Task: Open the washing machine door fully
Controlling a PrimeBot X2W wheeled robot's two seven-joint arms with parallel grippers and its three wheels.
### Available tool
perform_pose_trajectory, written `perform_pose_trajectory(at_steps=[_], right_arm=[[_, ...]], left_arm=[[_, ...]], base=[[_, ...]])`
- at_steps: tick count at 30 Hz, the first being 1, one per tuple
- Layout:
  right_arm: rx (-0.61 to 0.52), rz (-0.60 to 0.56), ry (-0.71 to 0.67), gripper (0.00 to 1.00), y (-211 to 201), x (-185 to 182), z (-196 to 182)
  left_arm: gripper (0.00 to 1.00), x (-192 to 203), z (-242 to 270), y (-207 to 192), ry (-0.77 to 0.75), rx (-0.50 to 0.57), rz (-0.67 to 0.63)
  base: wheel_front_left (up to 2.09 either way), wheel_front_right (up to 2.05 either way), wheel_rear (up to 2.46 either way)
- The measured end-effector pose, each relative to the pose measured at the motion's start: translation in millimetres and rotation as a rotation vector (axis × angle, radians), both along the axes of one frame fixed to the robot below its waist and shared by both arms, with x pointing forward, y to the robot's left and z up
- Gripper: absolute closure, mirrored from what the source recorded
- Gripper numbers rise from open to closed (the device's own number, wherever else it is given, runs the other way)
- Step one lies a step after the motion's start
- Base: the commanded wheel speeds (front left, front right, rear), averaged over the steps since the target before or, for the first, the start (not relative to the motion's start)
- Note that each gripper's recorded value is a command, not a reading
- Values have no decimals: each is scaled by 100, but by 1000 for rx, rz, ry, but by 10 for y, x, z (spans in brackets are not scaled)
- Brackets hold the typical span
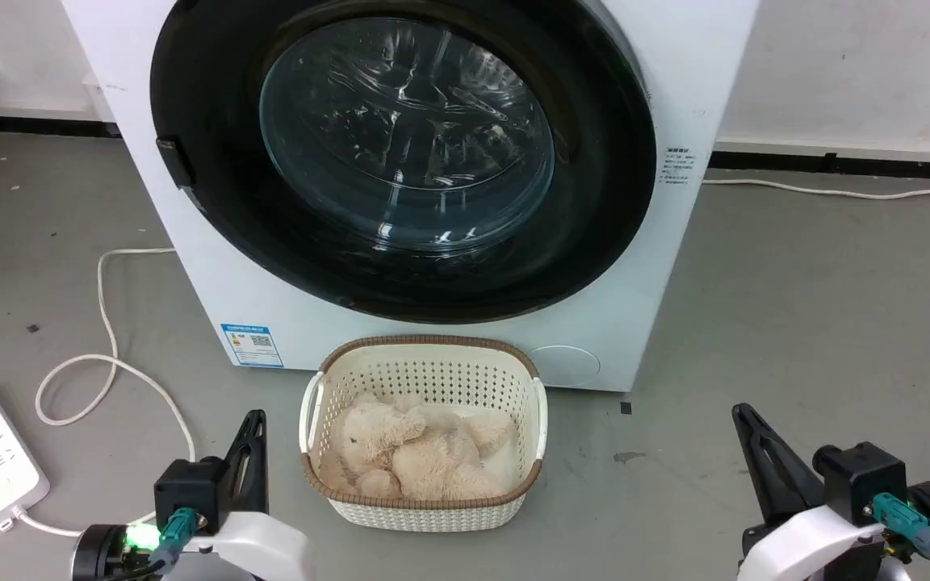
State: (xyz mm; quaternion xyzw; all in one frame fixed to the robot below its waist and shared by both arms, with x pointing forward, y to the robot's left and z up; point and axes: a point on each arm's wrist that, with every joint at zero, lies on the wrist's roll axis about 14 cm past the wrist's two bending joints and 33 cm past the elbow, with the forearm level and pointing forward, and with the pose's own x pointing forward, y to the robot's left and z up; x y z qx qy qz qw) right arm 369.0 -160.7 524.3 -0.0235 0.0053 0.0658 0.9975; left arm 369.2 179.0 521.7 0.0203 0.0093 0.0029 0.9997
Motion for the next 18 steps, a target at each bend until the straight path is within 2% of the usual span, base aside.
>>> perform_pose_trajectory(at_steps=[18], right_arm=[[0, 0, 0, 100, 0, 0, 0]], left_arm=[[100, 0, 0, 1, 0, 0, 0]], base=[[0, 0, 0]])
